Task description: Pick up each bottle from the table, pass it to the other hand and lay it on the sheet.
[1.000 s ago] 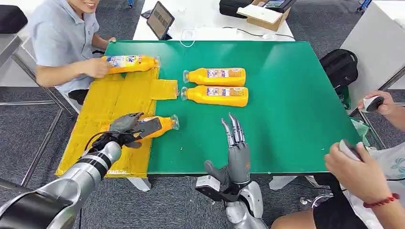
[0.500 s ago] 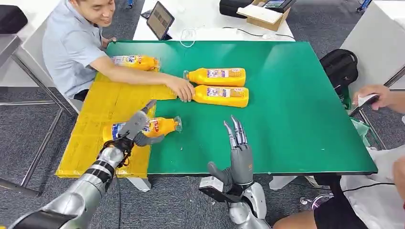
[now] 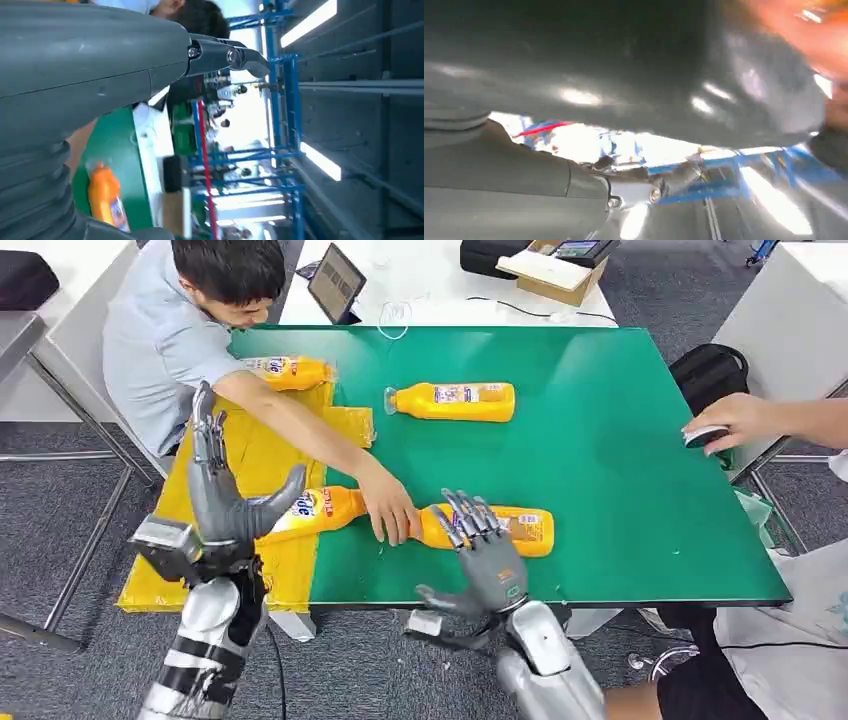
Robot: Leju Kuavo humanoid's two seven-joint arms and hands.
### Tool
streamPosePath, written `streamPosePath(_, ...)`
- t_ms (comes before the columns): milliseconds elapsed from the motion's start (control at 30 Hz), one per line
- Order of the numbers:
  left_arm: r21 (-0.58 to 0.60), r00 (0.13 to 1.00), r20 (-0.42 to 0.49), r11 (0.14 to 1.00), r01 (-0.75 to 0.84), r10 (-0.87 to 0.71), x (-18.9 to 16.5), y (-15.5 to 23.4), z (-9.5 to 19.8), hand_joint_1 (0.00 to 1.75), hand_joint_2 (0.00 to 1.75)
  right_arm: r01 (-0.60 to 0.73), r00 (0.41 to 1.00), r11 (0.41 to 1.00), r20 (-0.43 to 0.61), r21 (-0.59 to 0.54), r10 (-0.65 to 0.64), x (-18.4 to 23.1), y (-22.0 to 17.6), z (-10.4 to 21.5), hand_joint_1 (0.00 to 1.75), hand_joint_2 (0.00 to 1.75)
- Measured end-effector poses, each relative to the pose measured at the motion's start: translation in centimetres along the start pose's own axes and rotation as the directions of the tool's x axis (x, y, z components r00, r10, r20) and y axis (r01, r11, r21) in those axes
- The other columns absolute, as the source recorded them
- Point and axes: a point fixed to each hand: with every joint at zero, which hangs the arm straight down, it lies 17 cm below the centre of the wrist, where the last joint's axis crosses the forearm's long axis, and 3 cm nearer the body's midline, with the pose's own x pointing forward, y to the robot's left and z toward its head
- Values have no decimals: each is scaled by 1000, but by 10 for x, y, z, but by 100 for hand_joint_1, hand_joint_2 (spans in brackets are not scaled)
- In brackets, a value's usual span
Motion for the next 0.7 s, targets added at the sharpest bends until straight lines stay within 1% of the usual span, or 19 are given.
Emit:
streamPosePath(67,7,997,-22,997,-80,80,5,0,9,0,175,-42,998,998,-40,56,45,-32,13,1,0,175)
streamPosePath(133,10,994,-29,995,-103,103,8,-1,16,0,175,-84,995,992,-49,89,88,-54,17,0,0,175)
streamPosePath(300,52,993,-88,996,-70,74,-1,7,31,0,175,-137,982,973,-101,183,157,-101,30,-3,0,175)
streamPosePath(433,81,992,-97,993,89,-81,-6,15,31,0,175,-124,978,957,-130,263,163,-116,45,-4,0,175)
streamPosePath(700,78,988,-115,990,117,-107,-11,11,33,0,175,-119,975,930,-135,347,175,-120,64,2,0,175)
